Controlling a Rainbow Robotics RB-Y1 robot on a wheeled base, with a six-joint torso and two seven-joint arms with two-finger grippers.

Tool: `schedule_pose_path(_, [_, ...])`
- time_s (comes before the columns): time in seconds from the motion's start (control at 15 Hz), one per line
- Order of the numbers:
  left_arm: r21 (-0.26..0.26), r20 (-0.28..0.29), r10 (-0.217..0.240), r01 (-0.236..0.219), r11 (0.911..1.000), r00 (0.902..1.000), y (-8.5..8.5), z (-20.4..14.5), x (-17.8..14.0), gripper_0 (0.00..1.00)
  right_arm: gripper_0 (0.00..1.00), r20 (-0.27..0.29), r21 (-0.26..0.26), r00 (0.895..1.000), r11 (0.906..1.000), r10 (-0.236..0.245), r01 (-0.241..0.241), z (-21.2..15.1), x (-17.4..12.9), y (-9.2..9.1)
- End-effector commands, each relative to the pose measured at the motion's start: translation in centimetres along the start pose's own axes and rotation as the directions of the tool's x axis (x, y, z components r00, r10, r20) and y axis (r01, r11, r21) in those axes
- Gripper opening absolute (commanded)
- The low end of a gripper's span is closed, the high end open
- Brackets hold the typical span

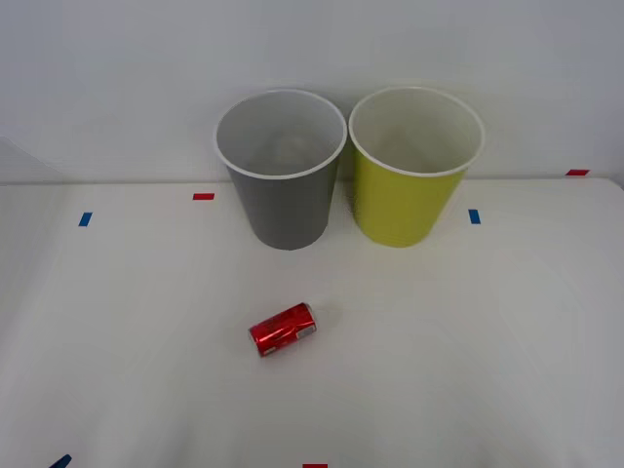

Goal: Put cans in the gray bin and PET bottles in the light green bin.

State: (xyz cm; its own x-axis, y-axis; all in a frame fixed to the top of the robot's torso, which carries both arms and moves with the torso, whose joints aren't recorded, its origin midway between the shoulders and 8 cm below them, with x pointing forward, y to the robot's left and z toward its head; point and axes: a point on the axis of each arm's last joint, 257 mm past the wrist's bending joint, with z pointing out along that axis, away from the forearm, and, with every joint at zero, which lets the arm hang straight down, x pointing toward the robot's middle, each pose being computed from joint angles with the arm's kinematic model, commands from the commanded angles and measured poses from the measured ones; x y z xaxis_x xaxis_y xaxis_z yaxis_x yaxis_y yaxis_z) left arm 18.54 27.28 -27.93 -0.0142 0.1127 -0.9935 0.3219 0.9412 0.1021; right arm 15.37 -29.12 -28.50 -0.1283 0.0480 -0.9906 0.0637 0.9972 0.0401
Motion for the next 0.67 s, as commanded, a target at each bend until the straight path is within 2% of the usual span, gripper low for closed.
schedule_pose_path(0.07, [0.077,0.02,0.01,-0.012,0.997,0.9998,-0.5,2.2,-0.4,0.65,1.0,0.0,0.0,1.0,1.0,0.0,0.0,0.0,0.0,0.0])
schedule_pose_path(0.13, [0.101,0.011,0.024,-0.025,0.9946,0.9997,-0.6,3.0,-0.2,0.65,1.0,0.0,0.0,1.0,1.0,0.0,0.0,0.0,0.0,0.0])
schedule_pose_path(0.33, [0.213,0.04,0.051,-0.058,0.9753,0.9979,-1.9,5.4,-1.2,0.65,1.0,0.0,0.0,1.0,1.0,0.0,0.0,0.0,0.0,0.0])
schedule_pose_path(0.47, [0.258,0.047,0.089,-0.098,0.9612,0.9949,-2.4,7.1,-1.5,0.65,1.0,0.0,0.0,1.0,1.0,0.0,0.0,0.0,0.0,0.0])
schedule_pose_path(0.67, [0.294,0.034,0.123,-0.128,0.9471,0.9918,-4.0,9.6,-2.7,0.65,1.0,0.0,0.0,1.0,1.0,0.0,0.0,0.0,0.0,0.0])
